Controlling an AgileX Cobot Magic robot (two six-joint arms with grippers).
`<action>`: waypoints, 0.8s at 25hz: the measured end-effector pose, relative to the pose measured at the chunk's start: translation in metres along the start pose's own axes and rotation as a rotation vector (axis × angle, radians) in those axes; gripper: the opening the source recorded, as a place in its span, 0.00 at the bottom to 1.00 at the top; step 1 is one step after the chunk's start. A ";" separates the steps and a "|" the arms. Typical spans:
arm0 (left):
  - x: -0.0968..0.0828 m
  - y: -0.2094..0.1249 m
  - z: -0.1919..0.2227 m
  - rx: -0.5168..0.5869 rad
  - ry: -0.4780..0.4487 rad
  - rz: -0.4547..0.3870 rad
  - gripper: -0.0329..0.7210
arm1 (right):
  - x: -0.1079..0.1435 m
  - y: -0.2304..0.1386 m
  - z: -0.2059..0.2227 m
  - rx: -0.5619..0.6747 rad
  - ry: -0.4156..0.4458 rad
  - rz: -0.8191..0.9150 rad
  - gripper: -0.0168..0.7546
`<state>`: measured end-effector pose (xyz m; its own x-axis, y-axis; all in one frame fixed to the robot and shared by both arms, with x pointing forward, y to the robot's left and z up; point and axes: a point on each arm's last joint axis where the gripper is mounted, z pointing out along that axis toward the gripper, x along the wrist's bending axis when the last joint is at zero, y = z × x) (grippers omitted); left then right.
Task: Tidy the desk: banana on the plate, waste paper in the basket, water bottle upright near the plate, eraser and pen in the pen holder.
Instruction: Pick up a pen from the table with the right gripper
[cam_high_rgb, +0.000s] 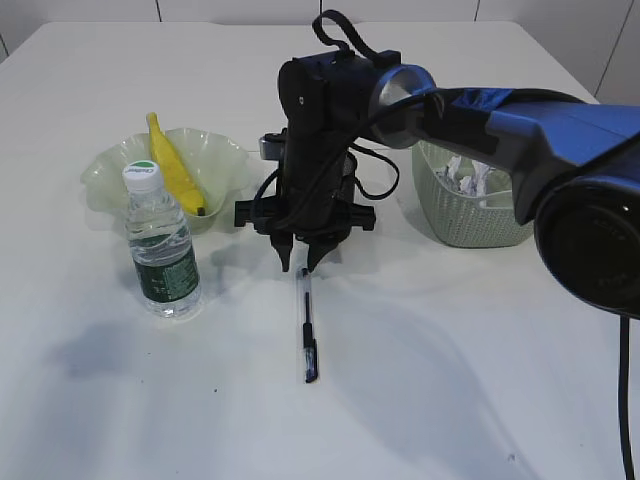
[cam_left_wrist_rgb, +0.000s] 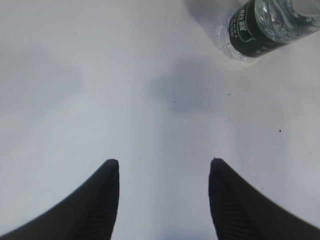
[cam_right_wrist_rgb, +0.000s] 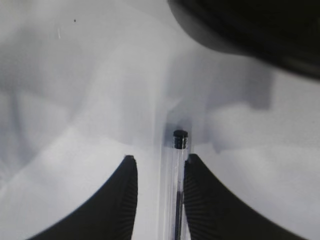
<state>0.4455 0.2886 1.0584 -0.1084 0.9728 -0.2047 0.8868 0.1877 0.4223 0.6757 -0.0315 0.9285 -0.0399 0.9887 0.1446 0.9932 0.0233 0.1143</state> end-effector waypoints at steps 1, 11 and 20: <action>0.000 0.000 0.000 -0.002 0.000 0.000 0.57 | 0.000 0.000 0.000 -0.001 -0.002 -0.001 0.33; 0.000 0.001 0.000 -0.008 -0.001 0.000 0.57 | -0.001 0.000 0.001 -0.003 -0.009 0.001 0.33; 0.000 0.001 0.000 -0.011 -0.001 0.000 0.55 | 0.001 0.000 -0.003 -0.004 0.003 -0.003 0.33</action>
<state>0.4463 0.2887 1.0588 -0.1080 0.9727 -0.2055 0.8820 0.1891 0.4317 0.6752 -0.0312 0.9312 -0.0430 0.9882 0.1472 0.9926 0.0256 0.1183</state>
